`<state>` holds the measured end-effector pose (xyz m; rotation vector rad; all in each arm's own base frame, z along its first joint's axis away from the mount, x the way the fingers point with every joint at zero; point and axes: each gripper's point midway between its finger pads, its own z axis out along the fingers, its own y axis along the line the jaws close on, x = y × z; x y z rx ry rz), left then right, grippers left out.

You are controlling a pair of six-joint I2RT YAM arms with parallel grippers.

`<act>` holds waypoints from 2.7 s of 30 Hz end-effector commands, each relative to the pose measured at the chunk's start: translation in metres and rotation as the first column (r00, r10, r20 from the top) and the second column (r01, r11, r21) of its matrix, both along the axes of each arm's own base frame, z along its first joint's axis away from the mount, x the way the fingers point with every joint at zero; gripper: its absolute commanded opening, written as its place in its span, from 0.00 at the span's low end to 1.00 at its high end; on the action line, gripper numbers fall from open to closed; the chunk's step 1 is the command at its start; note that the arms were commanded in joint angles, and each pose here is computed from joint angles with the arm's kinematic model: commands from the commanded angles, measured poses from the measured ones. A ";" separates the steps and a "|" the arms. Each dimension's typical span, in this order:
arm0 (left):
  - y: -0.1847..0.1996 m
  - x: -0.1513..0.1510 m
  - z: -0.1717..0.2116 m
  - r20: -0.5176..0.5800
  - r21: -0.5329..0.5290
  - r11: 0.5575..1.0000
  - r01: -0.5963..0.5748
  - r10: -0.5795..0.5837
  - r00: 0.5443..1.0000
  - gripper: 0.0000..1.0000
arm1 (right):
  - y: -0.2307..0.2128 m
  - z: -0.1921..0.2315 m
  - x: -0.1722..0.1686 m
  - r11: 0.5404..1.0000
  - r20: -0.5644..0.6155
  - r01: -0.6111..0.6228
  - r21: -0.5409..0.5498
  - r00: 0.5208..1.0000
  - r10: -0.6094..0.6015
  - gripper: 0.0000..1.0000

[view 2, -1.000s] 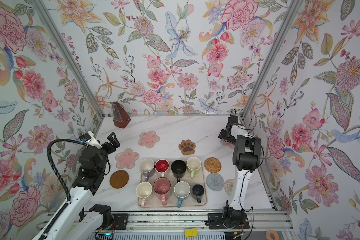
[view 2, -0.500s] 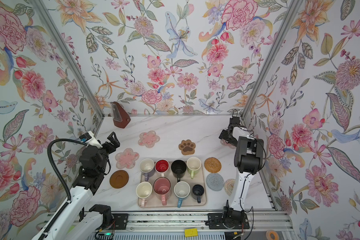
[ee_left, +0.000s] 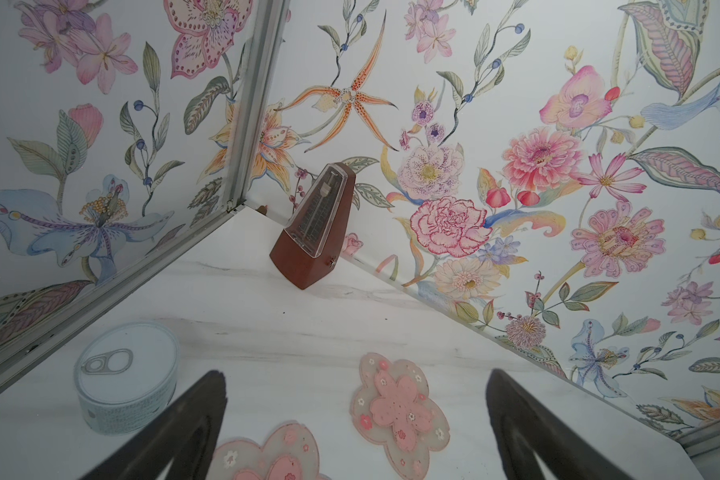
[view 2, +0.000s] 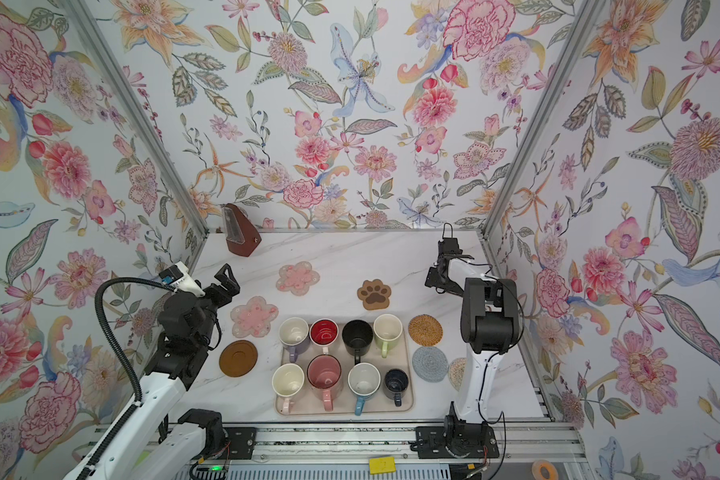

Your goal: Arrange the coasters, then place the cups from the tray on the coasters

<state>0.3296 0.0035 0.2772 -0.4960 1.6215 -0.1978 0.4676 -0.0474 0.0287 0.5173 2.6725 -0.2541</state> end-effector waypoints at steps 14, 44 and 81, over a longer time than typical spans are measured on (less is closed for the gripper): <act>-0.013 0.011 0.001 -0.076 0.031 0.996 0.083 -0.080 0.994 0.99 | -0.037 -0.027 0.011 0.999 -0.060 0.044 -0.005 0.997 -0.044 0.99; -0.123 0.042 -0.012 -0.348 0.159 0.820 0.549 -0.474 0.809 0.99 | 0.056 0.065 -0.171 0.952 0.133 0.043 0.304 0.987 -0.087 0.96; -0.154 0.035 -0.013 -0.281 0.083 0.740 0.667 -0.625 0.728 0.99 | 0.116 0.030 -0.145 0.902 0.162 0.040 0.429 0.979 -0.121 0.86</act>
